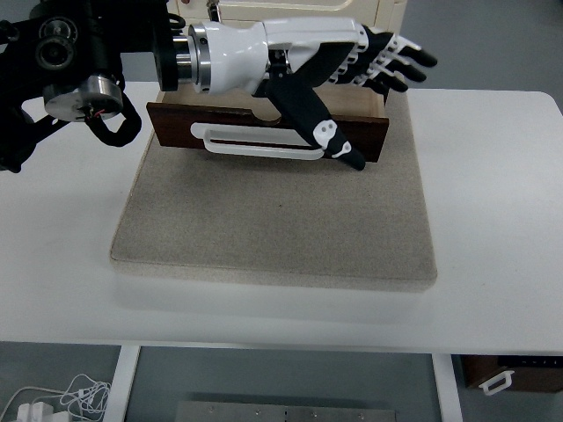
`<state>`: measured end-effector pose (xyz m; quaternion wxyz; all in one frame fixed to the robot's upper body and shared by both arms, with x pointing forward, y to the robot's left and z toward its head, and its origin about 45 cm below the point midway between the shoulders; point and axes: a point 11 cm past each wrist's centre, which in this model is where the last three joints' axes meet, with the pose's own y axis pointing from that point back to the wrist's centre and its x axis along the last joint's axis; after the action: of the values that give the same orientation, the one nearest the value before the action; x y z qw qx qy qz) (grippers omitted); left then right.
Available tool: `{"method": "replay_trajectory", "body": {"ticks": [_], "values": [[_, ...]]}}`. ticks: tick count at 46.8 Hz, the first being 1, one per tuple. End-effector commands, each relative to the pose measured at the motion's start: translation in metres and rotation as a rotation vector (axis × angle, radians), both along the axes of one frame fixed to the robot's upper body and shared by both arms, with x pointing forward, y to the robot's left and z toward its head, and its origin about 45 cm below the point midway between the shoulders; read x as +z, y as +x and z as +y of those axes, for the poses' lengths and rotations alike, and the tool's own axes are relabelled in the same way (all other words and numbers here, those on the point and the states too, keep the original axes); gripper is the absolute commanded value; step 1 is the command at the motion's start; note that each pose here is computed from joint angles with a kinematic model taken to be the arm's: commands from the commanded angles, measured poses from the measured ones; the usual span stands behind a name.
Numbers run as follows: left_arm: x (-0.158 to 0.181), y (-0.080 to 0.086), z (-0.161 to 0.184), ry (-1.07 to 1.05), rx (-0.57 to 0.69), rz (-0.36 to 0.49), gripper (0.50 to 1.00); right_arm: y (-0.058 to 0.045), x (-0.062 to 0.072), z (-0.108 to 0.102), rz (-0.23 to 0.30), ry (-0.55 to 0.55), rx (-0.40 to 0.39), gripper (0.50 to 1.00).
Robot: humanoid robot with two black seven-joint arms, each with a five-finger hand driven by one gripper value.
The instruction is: Close the drawer under the combination cabinet
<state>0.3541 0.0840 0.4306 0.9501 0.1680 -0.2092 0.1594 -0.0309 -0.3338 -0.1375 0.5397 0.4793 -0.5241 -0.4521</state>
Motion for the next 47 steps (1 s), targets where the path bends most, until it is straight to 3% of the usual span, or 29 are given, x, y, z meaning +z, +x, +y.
{"method": "replay_trajectory", "body": {"ticks": [1,21,47], "values": [[-0.010,-0.004,-0.001,0.065,-0.017,0.020,0.992,0.000,0.000,0.000,0.000,0.000,0.000,0.952],[-0.069,-0.017,0.013,0.408,-0.077,0.124,0.994,0.000,0.000,0.000,-0.001,0.000,-0.001,0.952],[-0.100,-0.009,0.046,0.640,-0.020,0.186,0.996,0.000,0.000,0.000,0.000,0.000,0.000,0.952]]}}
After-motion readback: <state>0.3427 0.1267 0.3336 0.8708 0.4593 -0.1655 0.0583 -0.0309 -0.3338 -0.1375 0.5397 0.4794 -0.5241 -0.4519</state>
